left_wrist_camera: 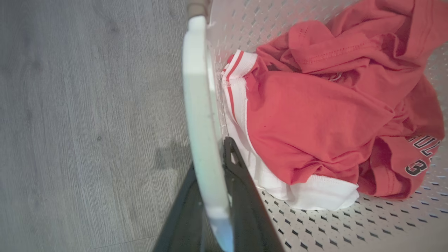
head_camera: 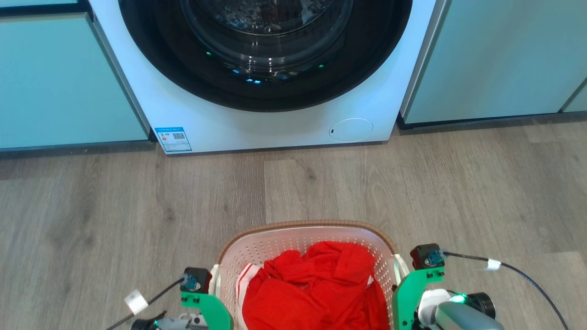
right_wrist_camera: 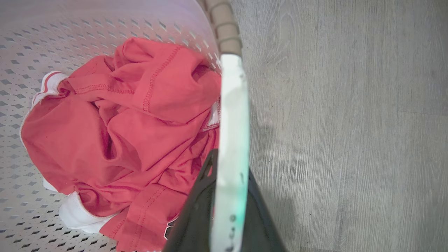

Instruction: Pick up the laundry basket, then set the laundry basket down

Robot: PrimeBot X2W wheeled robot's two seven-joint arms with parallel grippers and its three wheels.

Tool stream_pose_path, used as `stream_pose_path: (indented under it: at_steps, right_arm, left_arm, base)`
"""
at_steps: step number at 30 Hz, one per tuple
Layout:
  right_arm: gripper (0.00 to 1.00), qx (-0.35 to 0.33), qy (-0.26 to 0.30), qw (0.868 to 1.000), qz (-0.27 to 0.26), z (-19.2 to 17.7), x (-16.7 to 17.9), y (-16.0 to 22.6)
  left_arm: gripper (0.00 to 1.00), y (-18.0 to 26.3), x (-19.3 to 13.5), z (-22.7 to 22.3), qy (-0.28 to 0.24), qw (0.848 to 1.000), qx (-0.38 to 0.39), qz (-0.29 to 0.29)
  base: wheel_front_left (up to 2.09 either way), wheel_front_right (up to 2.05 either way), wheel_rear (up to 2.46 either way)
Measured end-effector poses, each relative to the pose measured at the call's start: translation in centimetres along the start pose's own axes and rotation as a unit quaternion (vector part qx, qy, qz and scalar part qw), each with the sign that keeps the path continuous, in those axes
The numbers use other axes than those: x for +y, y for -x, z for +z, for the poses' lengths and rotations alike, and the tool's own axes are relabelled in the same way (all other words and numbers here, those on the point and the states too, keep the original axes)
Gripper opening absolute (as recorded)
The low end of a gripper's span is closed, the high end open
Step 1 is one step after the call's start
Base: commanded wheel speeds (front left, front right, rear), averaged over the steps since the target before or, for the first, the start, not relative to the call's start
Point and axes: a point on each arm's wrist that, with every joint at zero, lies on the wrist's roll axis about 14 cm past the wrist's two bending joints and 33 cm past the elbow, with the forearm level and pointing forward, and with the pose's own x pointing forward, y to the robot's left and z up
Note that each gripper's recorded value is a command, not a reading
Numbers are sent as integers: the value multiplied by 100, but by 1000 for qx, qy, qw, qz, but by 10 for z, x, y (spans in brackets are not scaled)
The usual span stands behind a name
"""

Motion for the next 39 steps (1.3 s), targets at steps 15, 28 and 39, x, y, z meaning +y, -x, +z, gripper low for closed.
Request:
stream_pose_path:
  at_steps: [15, 28, 39]
  right_arm:
    - [0, 4, -3, 1000, 1, -5, 1, 0]
    - [0, 13, -5, 1000, -3, -11, -3, -1]
    - [0, 2, 0, 1000, -4, 10, -10, -19]
  left_arm:
    - [0, -1, -1, -3, 1, 1000, 14, 5]
    - [0, -4, -6, -6, 9, 1000, 29, 1]
    - [0, -21, 1, 16, 8, 1000, 21, 4]
  base:
    - [0, 0, 0]
    - [0, 0, 0]
    - [0, 0, 0]
